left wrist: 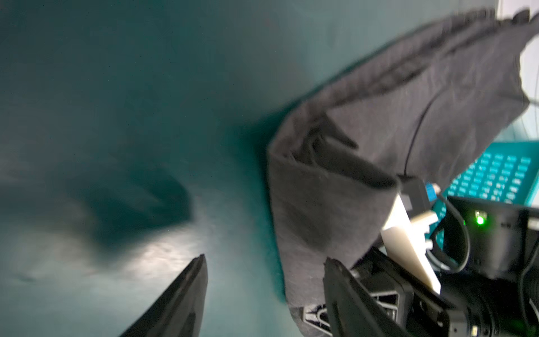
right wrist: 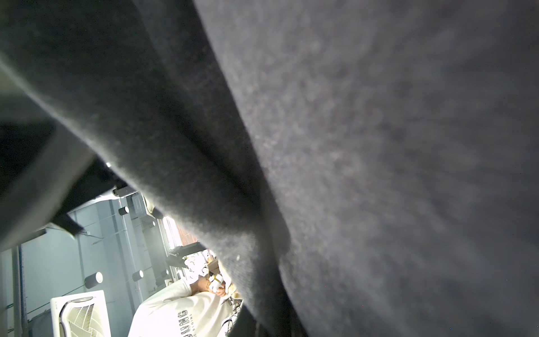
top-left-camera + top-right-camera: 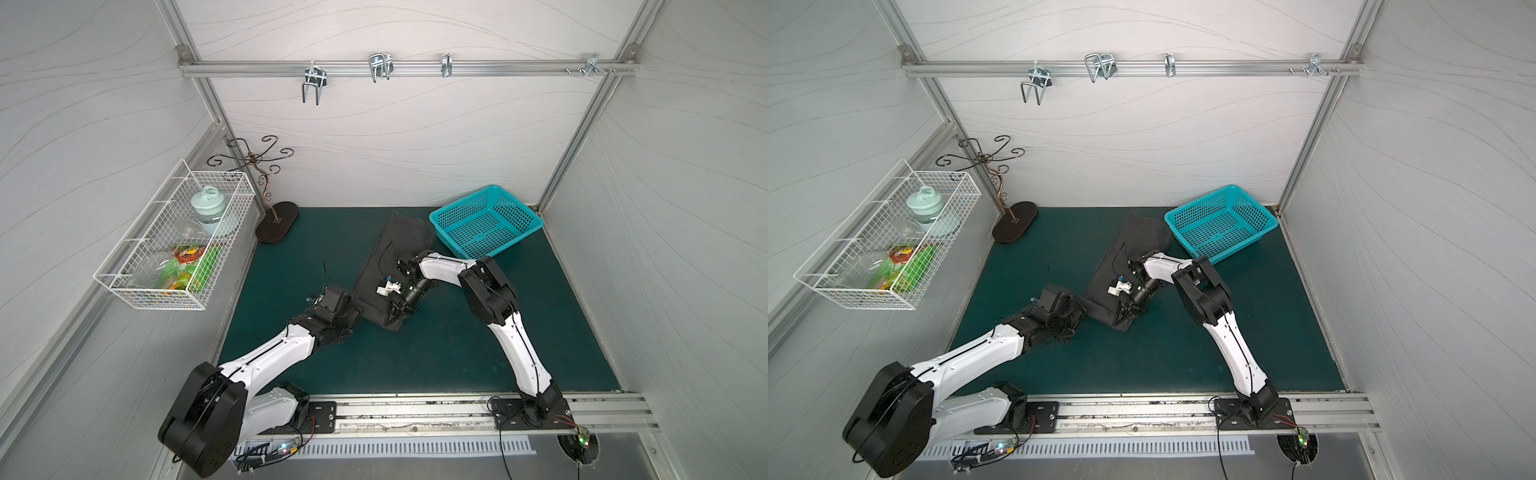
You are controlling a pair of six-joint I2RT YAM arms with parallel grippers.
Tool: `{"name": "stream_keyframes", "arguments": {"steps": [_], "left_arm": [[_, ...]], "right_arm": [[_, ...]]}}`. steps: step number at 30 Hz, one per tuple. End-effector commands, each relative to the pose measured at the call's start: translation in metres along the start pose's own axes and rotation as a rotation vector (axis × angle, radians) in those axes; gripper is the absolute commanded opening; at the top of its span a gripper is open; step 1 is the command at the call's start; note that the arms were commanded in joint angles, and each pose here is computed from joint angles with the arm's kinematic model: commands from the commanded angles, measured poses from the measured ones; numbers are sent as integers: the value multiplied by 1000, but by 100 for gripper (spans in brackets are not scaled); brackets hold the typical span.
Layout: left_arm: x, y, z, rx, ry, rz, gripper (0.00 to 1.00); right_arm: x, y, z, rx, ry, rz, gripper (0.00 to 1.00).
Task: Roll up the long pants
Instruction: Roll the long pant at the center of the board.
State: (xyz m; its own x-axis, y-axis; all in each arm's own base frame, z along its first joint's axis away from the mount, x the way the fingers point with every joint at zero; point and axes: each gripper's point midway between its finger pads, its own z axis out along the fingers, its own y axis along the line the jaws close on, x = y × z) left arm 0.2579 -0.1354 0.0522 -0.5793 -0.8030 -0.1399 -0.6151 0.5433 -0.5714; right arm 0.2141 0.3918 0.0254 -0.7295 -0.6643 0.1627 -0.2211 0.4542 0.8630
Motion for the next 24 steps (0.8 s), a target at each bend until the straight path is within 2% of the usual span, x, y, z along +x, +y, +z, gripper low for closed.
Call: {"name": "stream_keyframes", "arguments": {"steps": [1,6,15,24], "left_arm": [[1,-41,-3,134,-49,19,69],[1,-36,4,139,-81,44,70],[7,-5,24,126,-104,18,72],[15,1,48,117,-77,13,72]], "right_arm": [[40,-59,24,108,149,293,0],[37,-60,22,92,138,296,0],[30,-63,14,67,104,310,0],[23,-51,11,-78,76,361,0]]}}
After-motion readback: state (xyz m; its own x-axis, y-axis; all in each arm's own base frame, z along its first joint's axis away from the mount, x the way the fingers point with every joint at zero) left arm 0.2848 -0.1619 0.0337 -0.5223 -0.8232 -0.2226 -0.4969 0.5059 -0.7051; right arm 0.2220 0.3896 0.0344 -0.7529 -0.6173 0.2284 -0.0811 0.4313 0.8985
